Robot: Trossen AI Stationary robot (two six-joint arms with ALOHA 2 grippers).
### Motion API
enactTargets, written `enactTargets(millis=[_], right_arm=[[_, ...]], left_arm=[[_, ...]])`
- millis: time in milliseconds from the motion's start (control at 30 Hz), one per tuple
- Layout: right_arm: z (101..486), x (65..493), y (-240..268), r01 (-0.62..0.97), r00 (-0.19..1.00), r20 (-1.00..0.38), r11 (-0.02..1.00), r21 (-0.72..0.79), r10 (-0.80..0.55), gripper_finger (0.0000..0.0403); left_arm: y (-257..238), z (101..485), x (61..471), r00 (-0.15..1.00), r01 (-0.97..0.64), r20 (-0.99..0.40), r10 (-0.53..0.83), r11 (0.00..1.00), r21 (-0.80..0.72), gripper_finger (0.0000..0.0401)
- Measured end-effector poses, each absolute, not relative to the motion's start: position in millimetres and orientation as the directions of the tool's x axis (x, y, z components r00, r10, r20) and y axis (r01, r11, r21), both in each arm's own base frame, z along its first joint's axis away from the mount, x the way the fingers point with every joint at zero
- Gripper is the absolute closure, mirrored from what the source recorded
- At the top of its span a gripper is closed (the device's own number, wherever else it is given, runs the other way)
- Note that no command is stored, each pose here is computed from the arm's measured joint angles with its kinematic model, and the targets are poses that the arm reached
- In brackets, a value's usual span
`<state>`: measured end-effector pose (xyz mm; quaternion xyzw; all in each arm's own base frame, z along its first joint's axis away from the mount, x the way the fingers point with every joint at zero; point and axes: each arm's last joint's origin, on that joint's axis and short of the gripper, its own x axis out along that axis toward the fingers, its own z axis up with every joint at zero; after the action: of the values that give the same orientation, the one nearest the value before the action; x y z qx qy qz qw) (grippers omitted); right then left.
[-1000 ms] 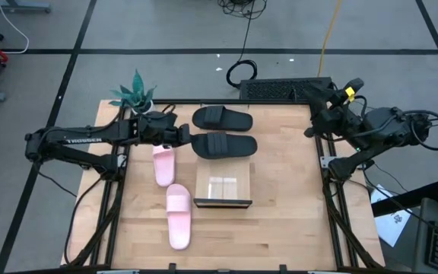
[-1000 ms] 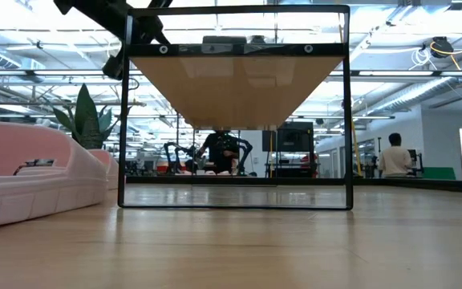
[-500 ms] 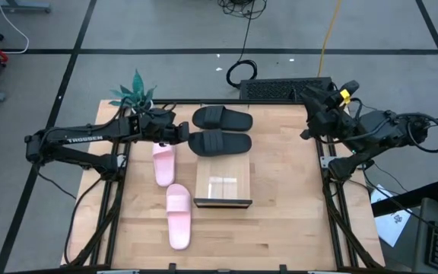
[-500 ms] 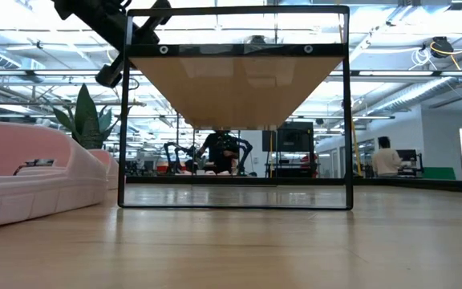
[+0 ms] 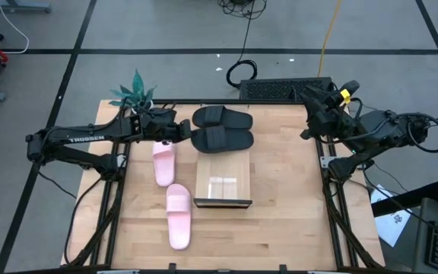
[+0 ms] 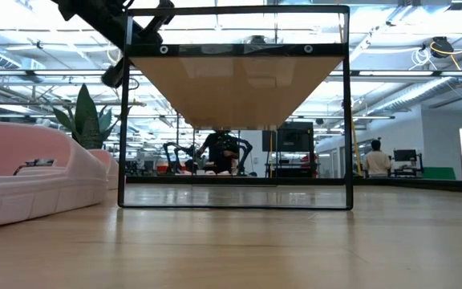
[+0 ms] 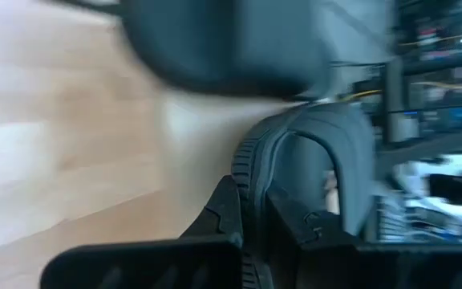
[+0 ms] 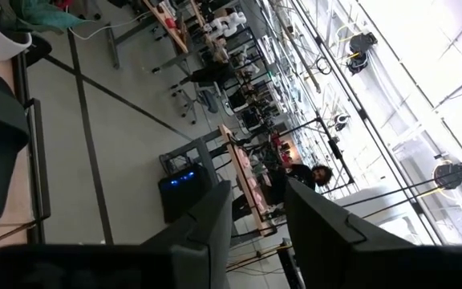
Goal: Pick and place slides into the shelf
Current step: Put the black slide slipper on the shelf
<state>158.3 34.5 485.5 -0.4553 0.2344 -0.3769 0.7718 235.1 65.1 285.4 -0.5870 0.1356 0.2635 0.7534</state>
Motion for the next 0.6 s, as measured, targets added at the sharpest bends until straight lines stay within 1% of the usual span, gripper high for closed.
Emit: enactTargets(millis=[67, 267, 600], right_arm=[[485.5, 158.3, 34.5, 0.368, 0.606, -0.019, 0.301, -0.880, -0.795, 0.0293], [485.5, 158.3, 34.5, 0.368, 0.606, -0.019, 0.301, -0.880, -0.795, 0.0293], [485.4, 158.3, 34.5, 0.366, 0.606, -0.019, 0.299, -0.881, -0.796, 0.0293]], left_arm=[[66.4, 288.6, 239.2, 0.847, -0.519, -0.472, 0.243, 0.193, -0.833, 0.0392], [68.3, 281.3, 238.0, 0.820, -0.565, -0.527, 0.222, 0.170, -0.807, 0.0392], [69.8, 275.3, 244.3, 0.813, -0.578, -0.545, 0.208, 0.169, -0.798, 0.0392]])
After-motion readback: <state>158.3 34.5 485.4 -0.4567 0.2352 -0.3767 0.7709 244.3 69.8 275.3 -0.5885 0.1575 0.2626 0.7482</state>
